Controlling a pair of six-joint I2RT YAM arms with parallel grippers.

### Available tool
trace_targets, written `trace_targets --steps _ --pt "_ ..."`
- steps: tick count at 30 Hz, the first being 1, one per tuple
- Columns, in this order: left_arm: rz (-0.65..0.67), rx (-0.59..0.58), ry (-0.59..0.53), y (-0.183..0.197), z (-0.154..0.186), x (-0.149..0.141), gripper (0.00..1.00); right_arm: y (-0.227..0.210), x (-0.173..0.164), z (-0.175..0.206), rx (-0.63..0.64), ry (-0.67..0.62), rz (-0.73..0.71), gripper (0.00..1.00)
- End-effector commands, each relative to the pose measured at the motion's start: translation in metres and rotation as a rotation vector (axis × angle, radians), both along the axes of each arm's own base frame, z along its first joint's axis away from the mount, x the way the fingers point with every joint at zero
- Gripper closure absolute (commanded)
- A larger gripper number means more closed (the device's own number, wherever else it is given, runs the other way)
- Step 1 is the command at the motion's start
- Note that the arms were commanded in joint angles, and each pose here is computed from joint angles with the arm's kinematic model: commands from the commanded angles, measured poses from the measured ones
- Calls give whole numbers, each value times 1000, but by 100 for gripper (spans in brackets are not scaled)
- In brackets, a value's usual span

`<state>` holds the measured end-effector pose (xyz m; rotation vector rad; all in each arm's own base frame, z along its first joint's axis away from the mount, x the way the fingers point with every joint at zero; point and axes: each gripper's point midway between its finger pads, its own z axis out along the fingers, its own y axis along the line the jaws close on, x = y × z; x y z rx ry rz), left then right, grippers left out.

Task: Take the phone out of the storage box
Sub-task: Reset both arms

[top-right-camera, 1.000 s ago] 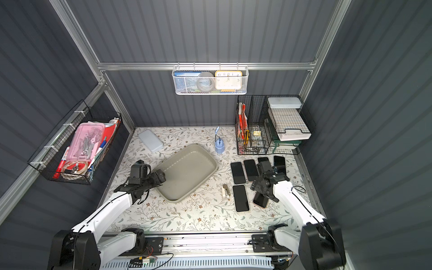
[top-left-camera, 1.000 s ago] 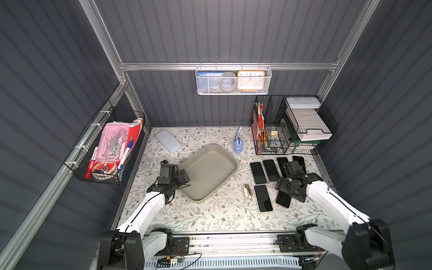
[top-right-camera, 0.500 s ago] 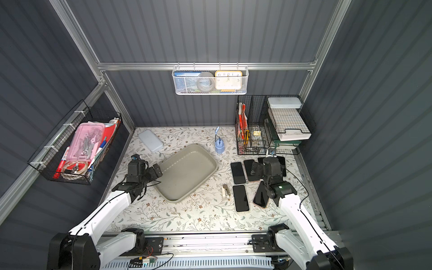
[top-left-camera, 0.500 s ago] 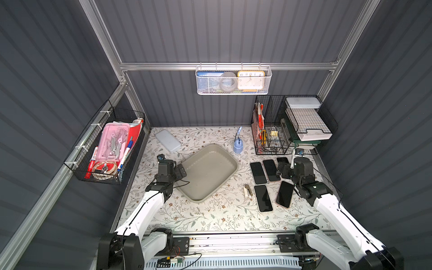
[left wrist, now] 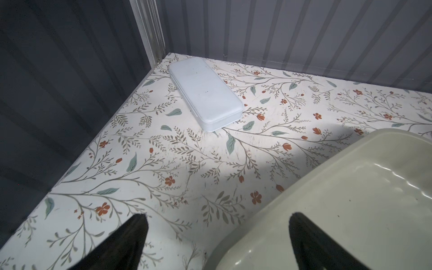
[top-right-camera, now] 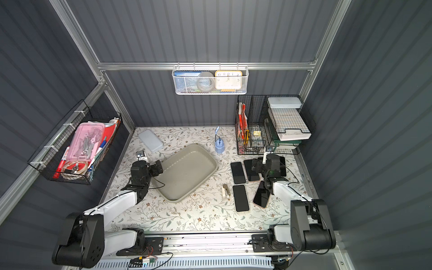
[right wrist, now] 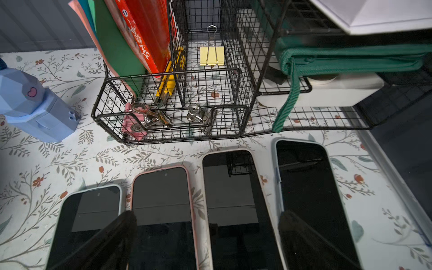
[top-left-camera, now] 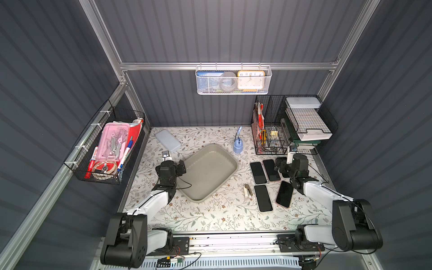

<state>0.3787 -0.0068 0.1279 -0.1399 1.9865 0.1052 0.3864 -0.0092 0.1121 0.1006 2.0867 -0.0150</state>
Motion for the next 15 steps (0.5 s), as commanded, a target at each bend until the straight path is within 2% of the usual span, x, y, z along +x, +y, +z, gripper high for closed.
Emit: trace_targets --steps 1,6,8,10,15 --pt "9 48 -119 4 14 18 2 -1 10 11 87 -110 34 1" --pt "38 63 -142 8 4 32 1 -13 10 -6 162 -169 17 1" --pt "30 82 -143 7 -4 37 1 -8 11 -3 166 -212 51 1" --pt "9 89 -127 3 -12 41 2 -6 11 -4 169 -207 68 1" --pt "19 85 -172 5 -13 37 2 -4 7 -4 164 -209 73 1"
